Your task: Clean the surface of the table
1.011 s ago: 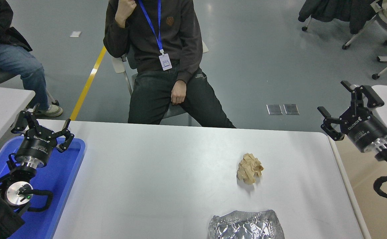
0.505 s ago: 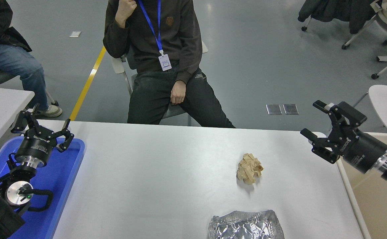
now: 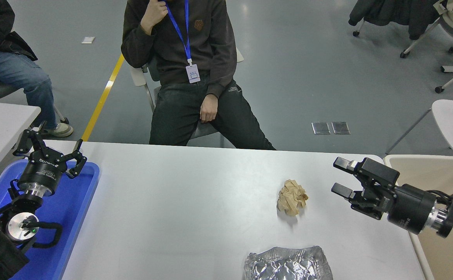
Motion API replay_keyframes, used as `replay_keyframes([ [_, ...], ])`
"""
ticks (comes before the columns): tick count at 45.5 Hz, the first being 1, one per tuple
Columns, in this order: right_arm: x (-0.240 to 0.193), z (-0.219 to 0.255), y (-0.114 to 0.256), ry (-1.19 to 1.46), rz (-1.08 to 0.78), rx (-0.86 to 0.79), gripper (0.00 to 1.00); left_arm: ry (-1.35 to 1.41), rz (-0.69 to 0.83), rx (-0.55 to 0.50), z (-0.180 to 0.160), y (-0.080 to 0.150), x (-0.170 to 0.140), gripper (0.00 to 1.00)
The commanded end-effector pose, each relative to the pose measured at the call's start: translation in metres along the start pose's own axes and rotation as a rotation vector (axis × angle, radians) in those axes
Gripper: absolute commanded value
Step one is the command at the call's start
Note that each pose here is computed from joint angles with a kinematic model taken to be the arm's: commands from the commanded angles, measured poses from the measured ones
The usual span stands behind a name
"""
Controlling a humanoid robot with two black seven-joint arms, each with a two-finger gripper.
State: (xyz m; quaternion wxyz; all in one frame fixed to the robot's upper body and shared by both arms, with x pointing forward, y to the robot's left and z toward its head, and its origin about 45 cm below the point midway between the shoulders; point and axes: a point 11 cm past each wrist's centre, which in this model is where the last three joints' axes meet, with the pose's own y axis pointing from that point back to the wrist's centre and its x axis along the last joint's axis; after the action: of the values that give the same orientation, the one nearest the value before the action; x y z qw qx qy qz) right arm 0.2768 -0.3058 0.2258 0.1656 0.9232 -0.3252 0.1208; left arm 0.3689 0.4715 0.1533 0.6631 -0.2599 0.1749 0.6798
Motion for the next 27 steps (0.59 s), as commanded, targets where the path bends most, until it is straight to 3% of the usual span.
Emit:
replay_keyframes([
  [1,-0.009,0.003,-0.002,0.207,-0.09,-0.053,1.0,0.0,0.0,0.0,0.0,0.0,0.0,1.0],
  [13,-0.011,0.006,-0.006,0.375,-0.164,-0.1,1.0,0.0,0.0,0.0,0.0,0.0,0.0,1.0],
  [27,-0.049,0.029,0.012,0.377,-0.318,-0.181,1.0,-0.001,0.001,-0.001,0.0,0.0,0.0,1.0],
])
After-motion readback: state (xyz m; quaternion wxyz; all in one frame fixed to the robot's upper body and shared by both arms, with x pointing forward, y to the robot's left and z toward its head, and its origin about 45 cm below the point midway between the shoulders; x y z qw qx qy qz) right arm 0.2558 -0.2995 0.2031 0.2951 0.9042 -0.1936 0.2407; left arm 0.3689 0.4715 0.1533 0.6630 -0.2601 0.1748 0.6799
